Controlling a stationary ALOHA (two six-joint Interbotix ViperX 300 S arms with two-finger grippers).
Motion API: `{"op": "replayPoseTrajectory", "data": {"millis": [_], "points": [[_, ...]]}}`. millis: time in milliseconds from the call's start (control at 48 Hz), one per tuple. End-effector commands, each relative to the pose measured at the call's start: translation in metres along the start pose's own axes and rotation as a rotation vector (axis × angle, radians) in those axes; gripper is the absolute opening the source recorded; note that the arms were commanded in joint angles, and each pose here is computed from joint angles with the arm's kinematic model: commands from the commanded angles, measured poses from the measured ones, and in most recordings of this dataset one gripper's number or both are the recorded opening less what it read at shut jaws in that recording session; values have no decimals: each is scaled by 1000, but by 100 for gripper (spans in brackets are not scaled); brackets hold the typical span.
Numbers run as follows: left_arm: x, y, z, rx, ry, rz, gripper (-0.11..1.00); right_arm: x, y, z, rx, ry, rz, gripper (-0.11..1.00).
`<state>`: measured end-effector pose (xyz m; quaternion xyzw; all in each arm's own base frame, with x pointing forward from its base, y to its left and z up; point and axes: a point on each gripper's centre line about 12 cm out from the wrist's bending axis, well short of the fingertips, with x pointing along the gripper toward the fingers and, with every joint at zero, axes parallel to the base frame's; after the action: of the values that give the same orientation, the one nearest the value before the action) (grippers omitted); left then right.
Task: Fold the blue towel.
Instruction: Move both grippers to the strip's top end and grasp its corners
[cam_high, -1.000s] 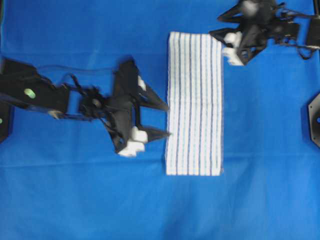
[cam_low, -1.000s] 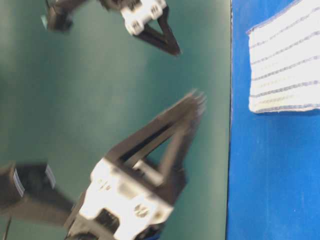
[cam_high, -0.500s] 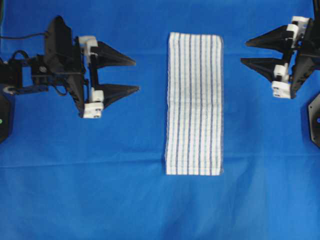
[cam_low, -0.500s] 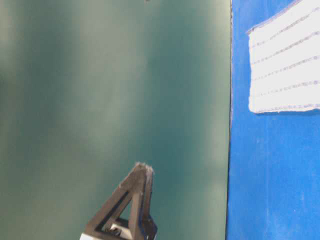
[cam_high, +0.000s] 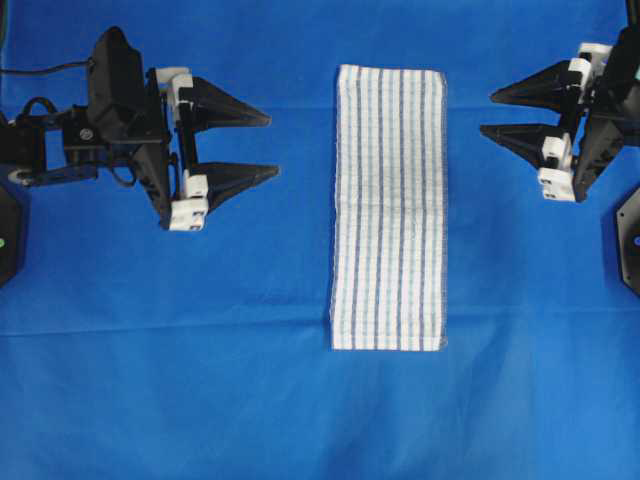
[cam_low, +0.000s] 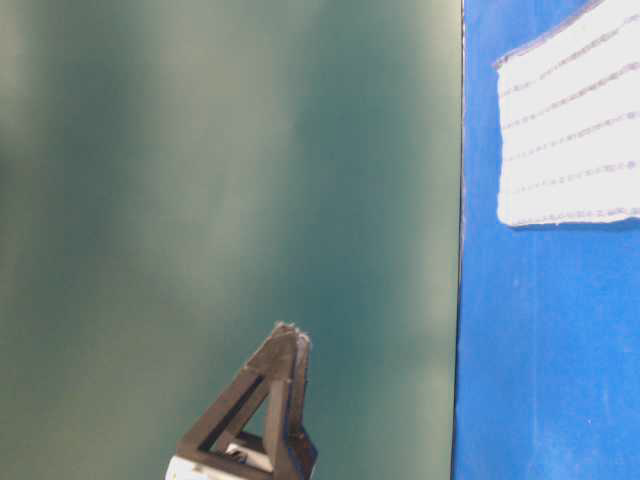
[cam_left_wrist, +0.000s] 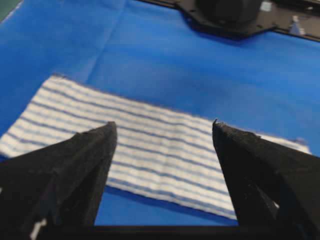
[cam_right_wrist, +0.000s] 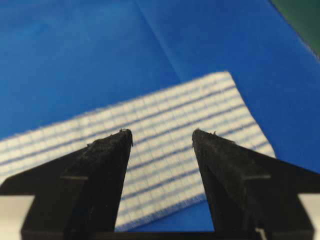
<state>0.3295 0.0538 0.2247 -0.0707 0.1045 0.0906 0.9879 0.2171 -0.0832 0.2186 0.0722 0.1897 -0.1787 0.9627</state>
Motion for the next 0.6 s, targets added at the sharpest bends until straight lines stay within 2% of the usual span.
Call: {"op": "replayPoseTrajectory", "data": {"millis": [0, 292, 583], "points": [[9, 11, 10, -7, -26, 32, 74, 5, -6, 10, 13, -20, -20, 58], [53, 48, -2, -23, 28, 125, 90, 41, -40, 1, 63, 86, -125, 67], [95, 94, -36, -53, 112, 220, 91, 91, -78, -21, 103, 231, -199, 68]]}}
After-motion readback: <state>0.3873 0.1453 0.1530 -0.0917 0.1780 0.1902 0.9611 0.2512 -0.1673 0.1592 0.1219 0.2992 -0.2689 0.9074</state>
